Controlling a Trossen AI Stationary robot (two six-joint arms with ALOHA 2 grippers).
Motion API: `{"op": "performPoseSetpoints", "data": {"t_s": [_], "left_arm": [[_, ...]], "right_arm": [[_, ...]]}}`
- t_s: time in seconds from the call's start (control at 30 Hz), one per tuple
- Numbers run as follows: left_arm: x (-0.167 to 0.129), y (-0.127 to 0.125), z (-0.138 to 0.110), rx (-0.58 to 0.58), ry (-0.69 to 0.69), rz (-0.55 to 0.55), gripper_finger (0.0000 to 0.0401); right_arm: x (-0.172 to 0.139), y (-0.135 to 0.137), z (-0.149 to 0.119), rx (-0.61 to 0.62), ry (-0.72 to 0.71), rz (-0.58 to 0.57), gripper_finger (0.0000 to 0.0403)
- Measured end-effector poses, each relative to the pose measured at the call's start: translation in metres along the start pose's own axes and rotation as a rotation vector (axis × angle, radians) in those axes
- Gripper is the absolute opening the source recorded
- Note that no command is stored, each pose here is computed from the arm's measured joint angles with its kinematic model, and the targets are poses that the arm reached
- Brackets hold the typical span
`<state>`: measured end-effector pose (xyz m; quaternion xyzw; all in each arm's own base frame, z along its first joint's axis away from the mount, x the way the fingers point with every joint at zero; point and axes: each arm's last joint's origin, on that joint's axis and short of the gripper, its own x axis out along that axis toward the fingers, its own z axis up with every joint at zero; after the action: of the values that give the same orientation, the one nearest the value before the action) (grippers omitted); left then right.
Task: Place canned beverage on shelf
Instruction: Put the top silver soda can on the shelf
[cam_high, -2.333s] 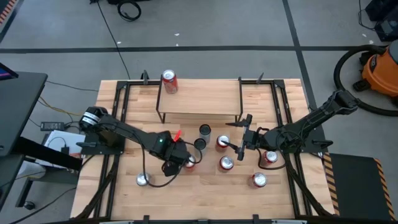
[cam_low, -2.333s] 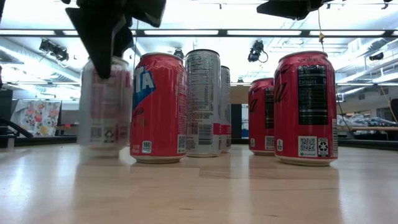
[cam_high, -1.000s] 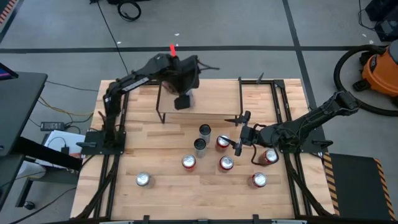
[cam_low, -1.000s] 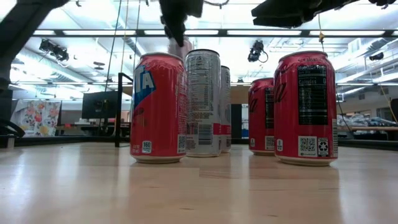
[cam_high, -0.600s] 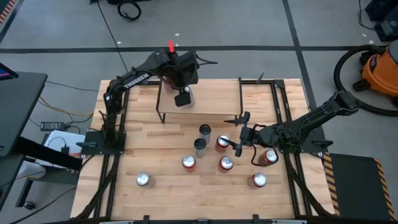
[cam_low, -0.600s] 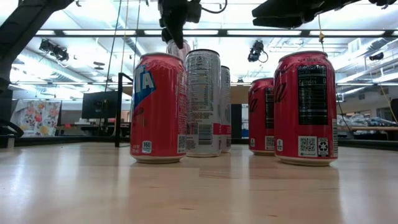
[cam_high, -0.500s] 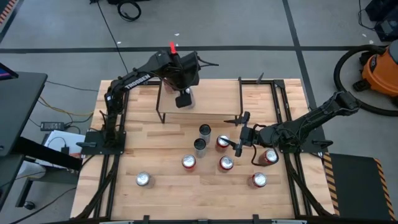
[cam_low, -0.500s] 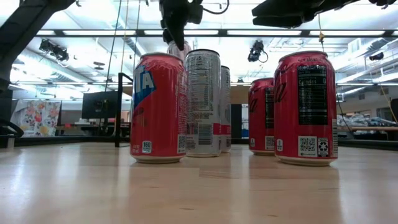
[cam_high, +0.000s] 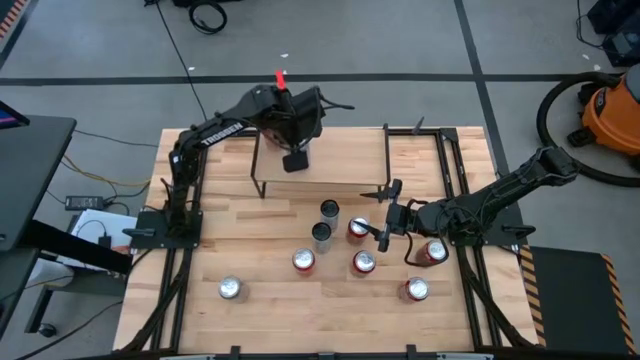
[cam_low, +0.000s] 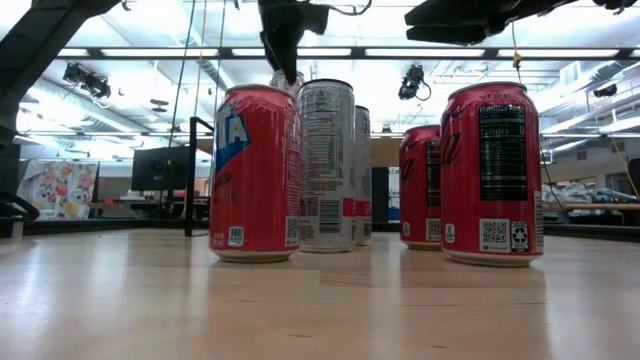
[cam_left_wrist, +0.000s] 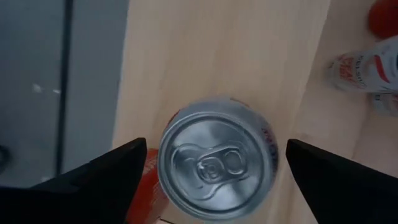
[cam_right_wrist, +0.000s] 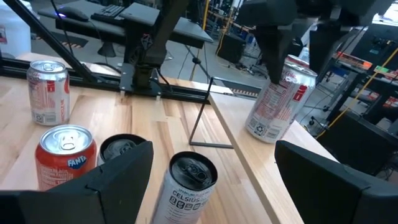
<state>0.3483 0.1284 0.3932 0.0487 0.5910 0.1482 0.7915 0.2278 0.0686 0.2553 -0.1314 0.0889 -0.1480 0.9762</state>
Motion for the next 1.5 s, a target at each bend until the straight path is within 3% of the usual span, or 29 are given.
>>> {"op": "performPoseSetpoints", "data": {"t_s": [0.13,0.23,0.53,0.63,0.77,0.9,1.17,1.37,1.5], "left_arm": [[-0.017,-0.014,0.002,0.044,-0.037,0.116,0.0398],[-0.036,-0.028,-0.002,0.053,-0.085,0.143,0.0398],[-0.101,-0.072,-0.034,-0.023,-0.243,0.187,0.0389],[-0.107,-0.085,-0.048,-0.037,-0.248,0.231,0.0389],[-0.101,-0.104,-0.068,-0.057,-0.280,0.242,0.0389],[-0.087,-0.118,-0.091,-0.084,-0.337,0.223,0.0389],[-0.056,-0.121,-0.123,-0.181,-0.486,0.252,0.0389],[-0.017,-0.121,-0.130,-0.236,-0.506,0.328,0.0389],[0.011,-0.121,-0.135,-0.193,-0.473,0.422,0.0388]], "right_arm": [[0.000,0.000,-0.001,0.002,0.006,0.000,0.0348],[0.000,0.000,-0.001,0.008,0.010,0.001,0.0348],[0.000,0.000,-0.002,0.020,0.015,-0.003,0.0348],[0.003,0.003,-0.004,0.023,0.022,-0.006,0.0348],[0.013,0.009,-0.010,0.013,0.039,-0.018,0.0348],[0.026,0.012,0.001,0.008,0.052,-0.027,0.0348],[0.059,0.014,0.018,-0.062,0.116,-0.056,0.0348],[0.087,-0.023,0.031,-0.001,0.102,-0.030,0.0348],[0.102,-0.060,0.032,0.028,0.102,-0.079,0.0348]]}}
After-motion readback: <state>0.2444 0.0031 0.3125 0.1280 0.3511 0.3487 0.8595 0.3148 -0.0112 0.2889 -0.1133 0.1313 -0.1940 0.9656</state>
